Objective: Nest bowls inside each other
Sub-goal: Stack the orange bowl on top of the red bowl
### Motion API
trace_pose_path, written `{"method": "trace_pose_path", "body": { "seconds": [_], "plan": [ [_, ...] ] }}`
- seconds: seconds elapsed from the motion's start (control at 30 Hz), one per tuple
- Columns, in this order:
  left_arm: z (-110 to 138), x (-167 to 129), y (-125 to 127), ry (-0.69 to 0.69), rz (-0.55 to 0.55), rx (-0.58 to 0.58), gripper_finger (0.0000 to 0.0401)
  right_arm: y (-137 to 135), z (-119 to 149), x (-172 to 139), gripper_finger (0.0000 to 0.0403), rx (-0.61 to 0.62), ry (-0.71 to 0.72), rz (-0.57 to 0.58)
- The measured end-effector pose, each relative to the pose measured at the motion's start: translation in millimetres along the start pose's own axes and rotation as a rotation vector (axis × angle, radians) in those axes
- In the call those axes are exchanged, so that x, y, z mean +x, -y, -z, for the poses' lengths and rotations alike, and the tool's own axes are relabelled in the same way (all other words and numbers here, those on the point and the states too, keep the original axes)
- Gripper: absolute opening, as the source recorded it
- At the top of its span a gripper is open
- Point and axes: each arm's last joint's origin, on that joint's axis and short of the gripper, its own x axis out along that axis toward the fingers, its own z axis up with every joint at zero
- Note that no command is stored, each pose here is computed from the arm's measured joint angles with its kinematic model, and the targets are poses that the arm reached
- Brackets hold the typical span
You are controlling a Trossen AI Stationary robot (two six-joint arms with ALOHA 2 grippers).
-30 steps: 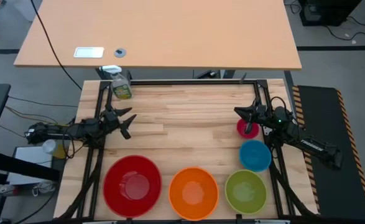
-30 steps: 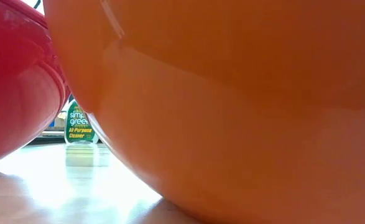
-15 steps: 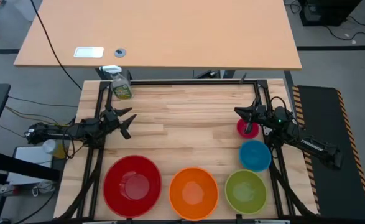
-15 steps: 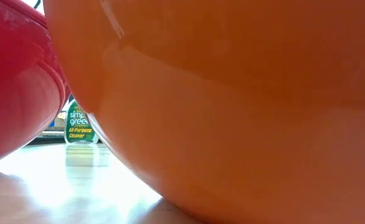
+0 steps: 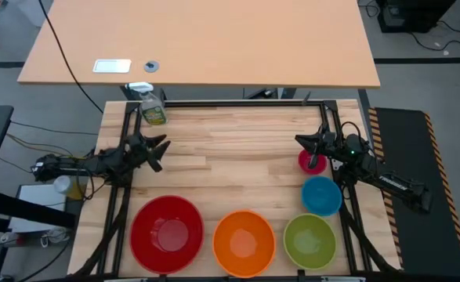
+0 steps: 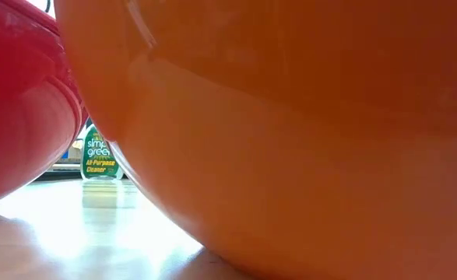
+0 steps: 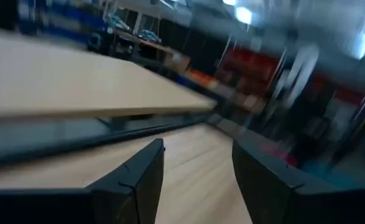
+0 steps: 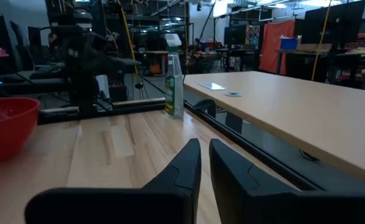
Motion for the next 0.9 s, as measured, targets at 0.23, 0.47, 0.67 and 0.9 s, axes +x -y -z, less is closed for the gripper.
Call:
{"method": "trace_pose_path", "body": {
  "seconds": [0.23, 0.47, 0.67, 0.9],
  "plan": [
    [-8.1, -0.3, 3.3, 0.06, 0.05, -0.58, 0.0192, 0.9, -24.8, -3.2, 0.0045, 0.216, 0.262, 0.019],
    [-18.2, -1.7, 6.8, 0.124, 0.124, -0.767, 0.0192, -3.6, -61.1, -1.4, 0.0045, 0.375, 0.361, -0.112],
    [-25.8, -2.7, 7.8, 0.187, 0.147, -0.757, 0.0192, -11.7, -113.0, 36.2, 0.0045, 0.326, 0.244, -0.203],
    [-28.2, -2.1, 7.4, 0.206, 0.134, -0.724, 0.0192, -22.1, -162.4, 120.5, 0.0045, 0.463, 0.145, -0.259]
  ]
}}
